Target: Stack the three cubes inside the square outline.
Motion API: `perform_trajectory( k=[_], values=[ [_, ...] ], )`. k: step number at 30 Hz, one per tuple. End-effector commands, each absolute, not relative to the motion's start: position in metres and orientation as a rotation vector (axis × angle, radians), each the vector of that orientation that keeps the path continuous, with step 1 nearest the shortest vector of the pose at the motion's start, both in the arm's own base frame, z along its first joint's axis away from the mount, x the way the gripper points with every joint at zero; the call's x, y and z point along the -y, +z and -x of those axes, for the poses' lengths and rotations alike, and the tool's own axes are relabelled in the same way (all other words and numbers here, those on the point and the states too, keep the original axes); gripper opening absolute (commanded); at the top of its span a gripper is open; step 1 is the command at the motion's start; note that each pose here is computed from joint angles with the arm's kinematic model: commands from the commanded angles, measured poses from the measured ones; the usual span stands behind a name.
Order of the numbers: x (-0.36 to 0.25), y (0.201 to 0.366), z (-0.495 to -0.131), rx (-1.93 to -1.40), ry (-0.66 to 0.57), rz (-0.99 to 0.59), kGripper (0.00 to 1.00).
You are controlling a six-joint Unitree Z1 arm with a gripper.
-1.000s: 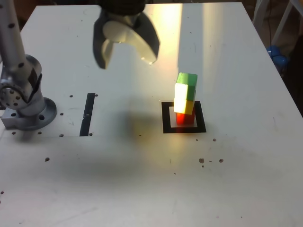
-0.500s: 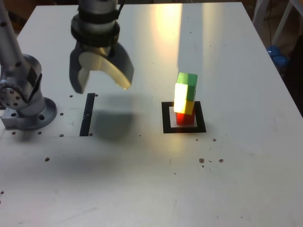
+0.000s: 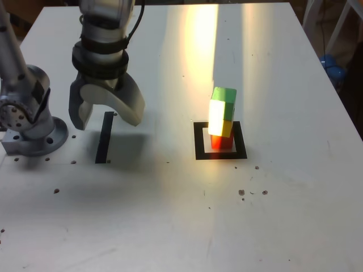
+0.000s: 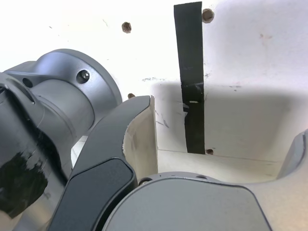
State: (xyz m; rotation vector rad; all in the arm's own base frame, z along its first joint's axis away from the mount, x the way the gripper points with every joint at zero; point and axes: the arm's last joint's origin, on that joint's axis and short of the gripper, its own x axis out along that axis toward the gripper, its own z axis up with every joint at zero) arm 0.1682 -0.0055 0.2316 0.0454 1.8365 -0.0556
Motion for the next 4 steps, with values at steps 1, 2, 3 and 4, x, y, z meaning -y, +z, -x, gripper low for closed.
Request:
perform_trajectory(
  k=[1, 2, 3, 4],
  values=[
    [0.0053, 0.2295, -0.1675, -1.838, -0.054, -0.041, 1.00],
    [0.0053, 0.2285, -0.1671, -1.839, -0.054, -0.041, 1.00],
    [0.0052, 0.2276, -0.1668, -1.840, -0.054, -0.041, 1.00],
    [0.0049, 0.2266, -0.1665, -1.841, -0.052, -0.041, 1.00]
  ],
)
